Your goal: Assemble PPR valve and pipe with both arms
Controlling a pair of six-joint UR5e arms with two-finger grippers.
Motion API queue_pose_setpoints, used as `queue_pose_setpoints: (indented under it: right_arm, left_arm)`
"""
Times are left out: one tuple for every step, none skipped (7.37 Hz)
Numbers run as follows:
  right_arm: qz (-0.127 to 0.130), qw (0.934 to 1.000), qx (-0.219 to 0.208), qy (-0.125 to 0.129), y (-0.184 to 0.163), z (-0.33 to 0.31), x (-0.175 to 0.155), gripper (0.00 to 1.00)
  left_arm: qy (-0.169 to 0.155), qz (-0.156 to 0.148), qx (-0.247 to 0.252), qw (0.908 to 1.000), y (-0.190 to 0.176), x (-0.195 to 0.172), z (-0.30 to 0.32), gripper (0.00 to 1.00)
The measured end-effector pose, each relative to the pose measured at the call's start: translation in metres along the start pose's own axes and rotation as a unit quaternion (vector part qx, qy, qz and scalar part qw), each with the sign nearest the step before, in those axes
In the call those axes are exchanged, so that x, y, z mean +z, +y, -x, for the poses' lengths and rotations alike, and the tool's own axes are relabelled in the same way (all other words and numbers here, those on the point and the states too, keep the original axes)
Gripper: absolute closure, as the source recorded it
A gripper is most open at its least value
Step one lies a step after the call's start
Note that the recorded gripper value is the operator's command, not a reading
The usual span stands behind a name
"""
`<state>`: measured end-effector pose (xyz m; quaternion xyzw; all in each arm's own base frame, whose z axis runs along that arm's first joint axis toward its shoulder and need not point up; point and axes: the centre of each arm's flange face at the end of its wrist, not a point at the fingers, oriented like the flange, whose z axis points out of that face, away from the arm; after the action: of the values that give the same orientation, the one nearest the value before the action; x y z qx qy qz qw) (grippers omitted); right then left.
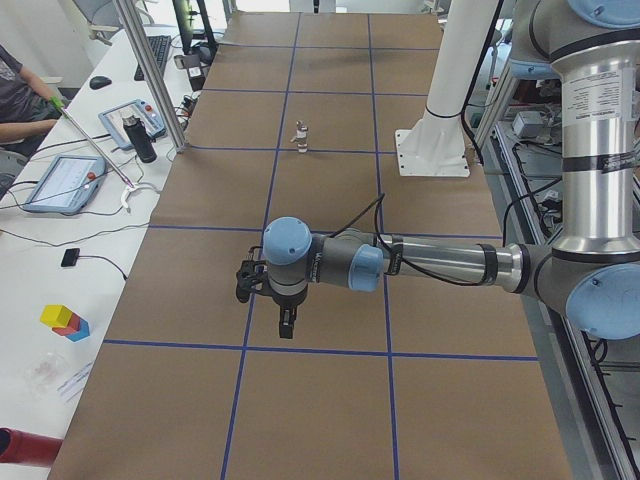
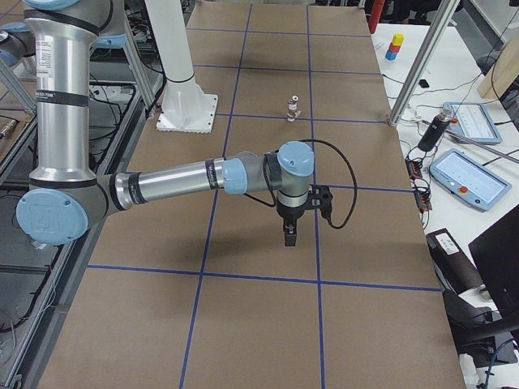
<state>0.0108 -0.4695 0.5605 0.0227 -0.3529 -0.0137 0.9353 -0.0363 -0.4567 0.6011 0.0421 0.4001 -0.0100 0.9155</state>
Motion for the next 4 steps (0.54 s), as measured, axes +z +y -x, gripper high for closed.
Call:
queue_pose_setpoints:
  right_arm:
    - [0.000, 1.0000, -0.001, 0.001, -0.0001, -0.0004, 0.0003, 0.00]
    - [0.001, 1.0000, -0.001, 0.001, -0.0001, -0.0009, 0.0008, 0.00]
    - [0.001, 1.0000, 0.000, 0.002, 0.0000, -0.0013, 0.0012, 0.00]
    - [0.001, 1.0000, 0.000, 0.002, 0.0003, -0.0016, 0.0015, 0.00]
  left_arm:
    - [-0.001, -0.003, -0.006, 1.0000, -0.0027, -0.0060, -0.0063, 0.00]
    - [-0.008, -0.001, -0.011, 0.9999, -0.0034, -0.0079, -0.0072, 0.00]
    - [-0.026, 0.002, -0.013, 0.9996, -0.0030, -0.0082, -0.0044, 0.00]
    - [-0.042, 0.005, -0.002, 0.9991, -0.0015, -0.0080, -0.0005, 0.00]
